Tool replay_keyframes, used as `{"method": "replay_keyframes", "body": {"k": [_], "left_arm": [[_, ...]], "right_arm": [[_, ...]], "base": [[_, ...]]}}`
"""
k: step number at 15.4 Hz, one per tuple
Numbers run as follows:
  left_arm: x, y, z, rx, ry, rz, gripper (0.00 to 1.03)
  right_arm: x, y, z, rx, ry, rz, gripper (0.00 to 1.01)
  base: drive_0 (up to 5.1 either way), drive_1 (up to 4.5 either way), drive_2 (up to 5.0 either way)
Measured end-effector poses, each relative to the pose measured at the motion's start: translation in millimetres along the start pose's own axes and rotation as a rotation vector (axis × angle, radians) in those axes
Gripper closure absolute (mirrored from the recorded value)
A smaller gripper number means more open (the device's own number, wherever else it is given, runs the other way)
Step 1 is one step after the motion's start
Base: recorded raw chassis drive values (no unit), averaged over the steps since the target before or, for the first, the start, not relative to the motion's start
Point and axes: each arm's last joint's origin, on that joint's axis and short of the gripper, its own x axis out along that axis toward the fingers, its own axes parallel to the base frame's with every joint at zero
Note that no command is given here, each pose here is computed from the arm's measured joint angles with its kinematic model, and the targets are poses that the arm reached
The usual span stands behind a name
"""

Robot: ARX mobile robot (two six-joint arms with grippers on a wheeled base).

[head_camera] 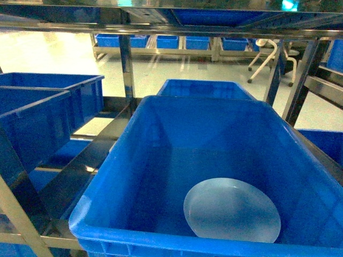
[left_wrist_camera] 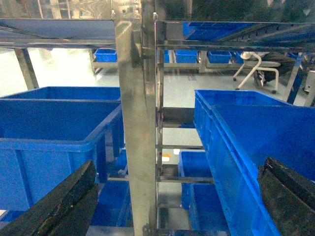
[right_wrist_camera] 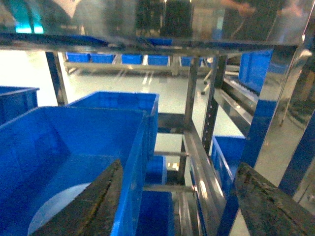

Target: Place blue tray on left shelf second layer neatly

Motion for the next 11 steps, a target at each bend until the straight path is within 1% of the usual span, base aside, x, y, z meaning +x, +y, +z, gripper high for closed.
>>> {"method": "replay_keyframes", "body": {"k": [1,2,3,4,5,6,7,8,10,11], "left_arm": [[0.0,0.0,0.0,0.0,0.0,0.0,0.05],[0.0,0.0,0.0,0.0,0.0,0.0,0.05],[0.0,0.0,0.0,0.0,0.0,0.0,0.05],[0.0,0.0,0.0,0.0,0.0,-0.001,0.05],[0.0,0.0,-0.1,0.0,0.001,0.0,0.05],[0.0,0.0,0.0,0.0,0.0,0.0,0.05],[0.0,0.0,0.0,0.0,0.0,0.0,0.05],[0.0,0.0,0.0,0.0,0.0,0.0,0.05],[0.0,0.0,0.0,0.0,0.0,0.0,0.05],[0.0,0.0,0.0,0.0,0.0,0.0,0.05]], "right_arm": [[-6.4,0.0,-5.4,0.0,0.043,0.001,0.44],[-9.7,0.1,0.3,0.002,-0.023,0.003,0.59],[-9.6,0.3,-2.5,0.002,0.004,0.003,0.7],[-9.7,0.4,-1.7,0.002,-0.004,0.005,0.86],[-9.7,0.4,-2.1,0.003,0.0,0.005,0.97],[-9.7,0.4,-2.1,0.005,-0.001,0.004,0.99],[-9.7,0.4,-2.1,0.005,-0.001,0.005,0.98],[-9.7,0.4,-2.1,0.005,-0.001,0.005,0.86],[-9.7,0.4,-2.1,0.005,-0.001,0.005,0.57],[-9.7,0.4,-2.1,0.005,-0.001,0.005,0.47]], "base": [[0.0,0.0,0.0],[0.0,0.0,0.0],[0.0,0.0,0.0],[0.0,0.0,0.0],[0.0,0.0,0.0],[0.0,0.0,0.0],[0.0,0.0,0.0],[0.0,0.0,0.0],[0.0,0.0,0.0],[0.0,0.0,0.0]]}}
